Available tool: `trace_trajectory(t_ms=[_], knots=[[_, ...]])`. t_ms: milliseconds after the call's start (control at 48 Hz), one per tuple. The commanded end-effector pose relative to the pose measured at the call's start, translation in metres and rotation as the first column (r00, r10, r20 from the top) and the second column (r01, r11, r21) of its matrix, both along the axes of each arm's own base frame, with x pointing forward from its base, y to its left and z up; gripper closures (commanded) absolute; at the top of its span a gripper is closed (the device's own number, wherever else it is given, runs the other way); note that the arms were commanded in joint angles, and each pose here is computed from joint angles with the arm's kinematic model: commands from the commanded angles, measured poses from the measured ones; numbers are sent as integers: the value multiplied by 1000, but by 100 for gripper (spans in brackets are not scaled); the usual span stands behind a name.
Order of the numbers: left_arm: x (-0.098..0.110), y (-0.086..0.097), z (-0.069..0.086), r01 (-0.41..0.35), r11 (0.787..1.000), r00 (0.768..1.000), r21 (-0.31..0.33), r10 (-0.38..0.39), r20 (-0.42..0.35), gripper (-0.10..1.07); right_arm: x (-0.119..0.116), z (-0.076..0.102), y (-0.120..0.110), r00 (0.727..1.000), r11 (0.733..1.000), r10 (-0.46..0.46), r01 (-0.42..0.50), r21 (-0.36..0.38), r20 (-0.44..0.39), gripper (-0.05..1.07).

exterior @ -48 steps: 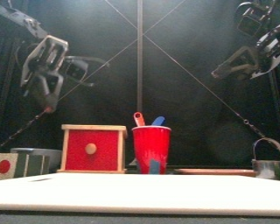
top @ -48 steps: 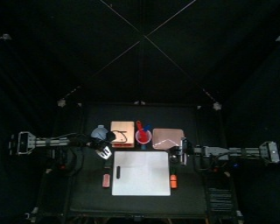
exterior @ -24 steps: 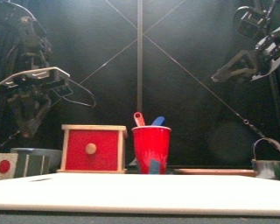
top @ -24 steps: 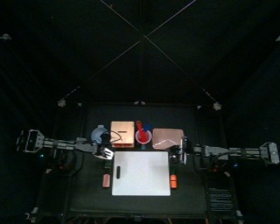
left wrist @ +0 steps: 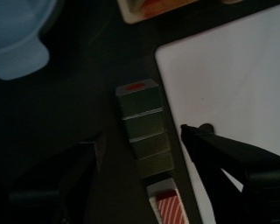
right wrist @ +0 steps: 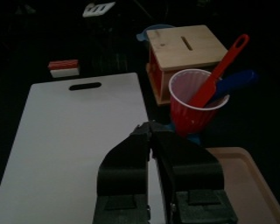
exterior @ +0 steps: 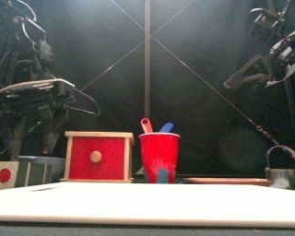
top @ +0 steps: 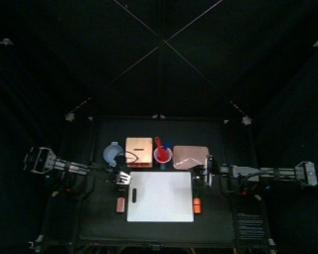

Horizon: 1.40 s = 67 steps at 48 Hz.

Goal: Put sushi roll onto cutting board

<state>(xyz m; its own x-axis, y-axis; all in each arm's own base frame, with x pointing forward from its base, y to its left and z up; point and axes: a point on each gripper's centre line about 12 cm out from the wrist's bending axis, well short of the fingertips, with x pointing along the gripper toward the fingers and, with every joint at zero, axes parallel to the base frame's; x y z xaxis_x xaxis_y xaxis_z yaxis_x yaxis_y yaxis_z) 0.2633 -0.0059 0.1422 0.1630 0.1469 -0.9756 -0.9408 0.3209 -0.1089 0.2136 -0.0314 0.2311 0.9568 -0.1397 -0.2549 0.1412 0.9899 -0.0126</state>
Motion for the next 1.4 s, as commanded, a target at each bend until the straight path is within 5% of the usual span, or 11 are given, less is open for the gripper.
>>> trace_trajectory(t_ms=[0, 354, 792, 1104, 1375], knots=[[6, -1, -4, 1, 1000, 1000, 1, -1, -7, -1, 2, 4, -1, 1000, 1000, -4, 4, 4, 13, 101], [11, -6, -22, -25, 1000, 998, 16, 26, -60, 1, 2, 5, -1, 1000, 1000, -6, 6, 12, 16, 101], [4, -10, -17, -28, 999, 999, 15, 29, -43, 32, 2, 4, -1, 1000, 1000, -8, 8, 20, 15, 101], [-2, -3, 43, -13, 998, 995, 60, 7, 98, 32, 1, 3, -1, 1000, 1000, -9, 9, 23, -9, 101], [40, -13, 80, 13, 998, 975, 64, -27, 220, 32, 3, 11, -1, 1000, 1000, -7, 6, 15, 8, 101]])
